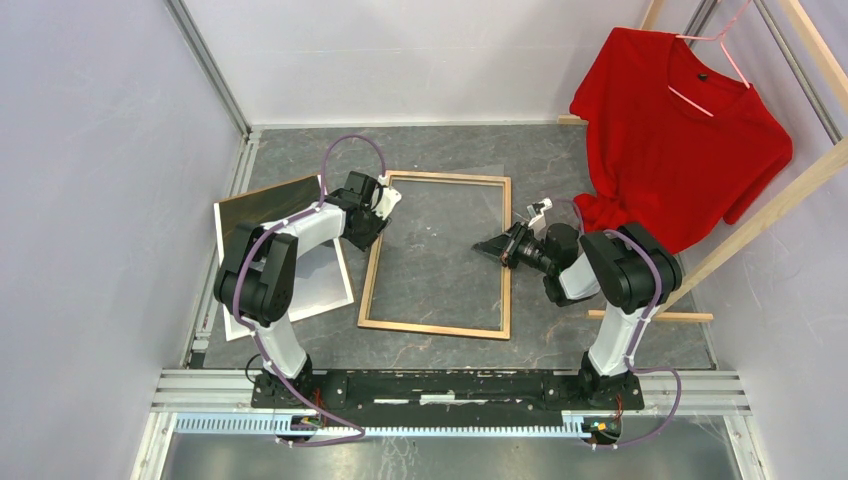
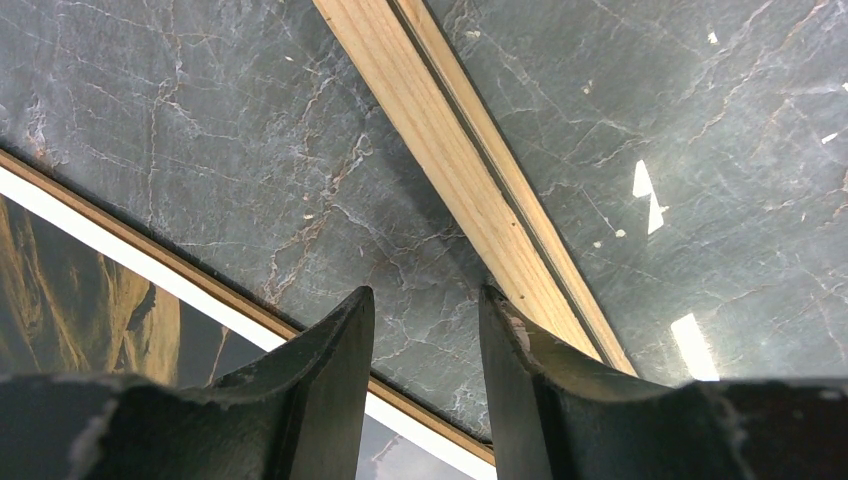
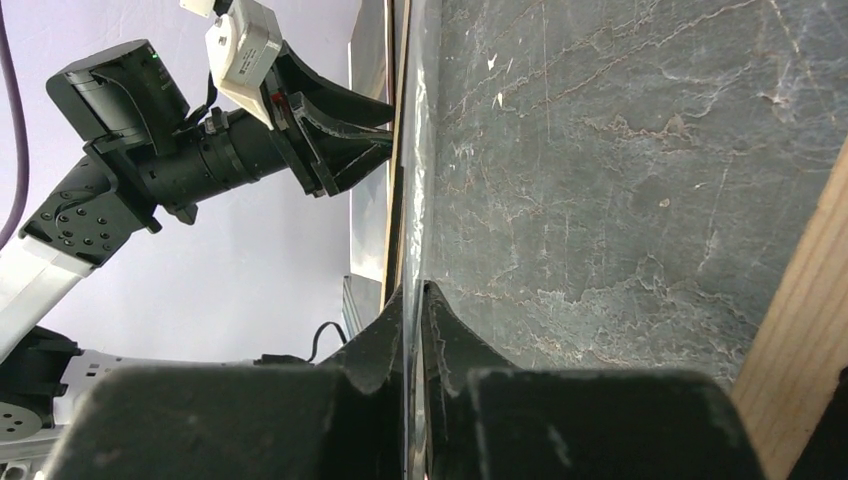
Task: Put the photo into the frame
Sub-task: Place the photo frame item in the photo frame.
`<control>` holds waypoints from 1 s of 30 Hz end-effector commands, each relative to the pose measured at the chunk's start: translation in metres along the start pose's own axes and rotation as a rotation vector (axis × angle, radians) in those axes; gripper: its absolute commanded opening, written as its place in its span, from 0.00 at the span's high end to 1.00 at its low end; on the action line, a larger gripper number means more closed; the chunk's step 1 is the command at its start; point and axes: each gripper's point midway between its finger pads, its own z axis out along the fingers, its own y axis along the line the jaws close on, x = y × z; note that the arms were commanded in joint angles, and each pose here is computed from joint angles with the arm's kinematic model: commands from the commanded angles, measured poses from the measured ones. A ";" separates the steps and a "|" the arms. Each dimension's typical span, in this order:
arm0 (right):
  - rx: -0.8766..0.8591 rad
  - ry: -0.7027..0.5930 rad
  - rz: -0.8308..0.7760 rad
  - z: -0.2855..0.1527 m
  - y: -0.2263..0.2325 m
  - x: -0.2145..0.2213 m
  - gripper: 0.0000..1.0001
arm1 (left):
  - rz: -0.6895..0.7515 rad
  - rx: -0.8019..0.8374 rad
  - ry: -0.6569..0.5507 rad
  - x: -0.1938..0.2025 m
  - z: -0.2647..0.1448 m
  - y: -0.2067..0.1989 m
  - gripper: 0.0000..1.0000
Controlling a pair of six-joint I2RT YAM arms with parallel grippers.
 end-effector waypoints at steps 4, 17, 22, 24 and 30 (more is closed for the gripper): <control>-0.067 0.035 -0.043 0.006 0.022 0.001 0.82 | 0.038 0.101 0.022 0.010 0.007 -0.028 0.49; 0.188 0.141 -0.210 0.013 -0.014 0.002 0.54 | 0.040 0.099 0.026 0.012 0.007 -0.027 0.49; 0.275 0.192 -0.284 0.015 -0.024 0.005 0.52 | 0.042 0.102 0.029 0.013 0.008 -0.028 0.49; 0.316 0.205 -0.307 0.015 -0.028 0.004 0.51 | 0.041 0.104 0.029 0.013 0.008 -0.029 0.49; 0.416 0.251 -0.397 0.010 -0.030 0.001 0.40 | 0.047 0.101 0.038 0.016 0.009 -0.029 0.49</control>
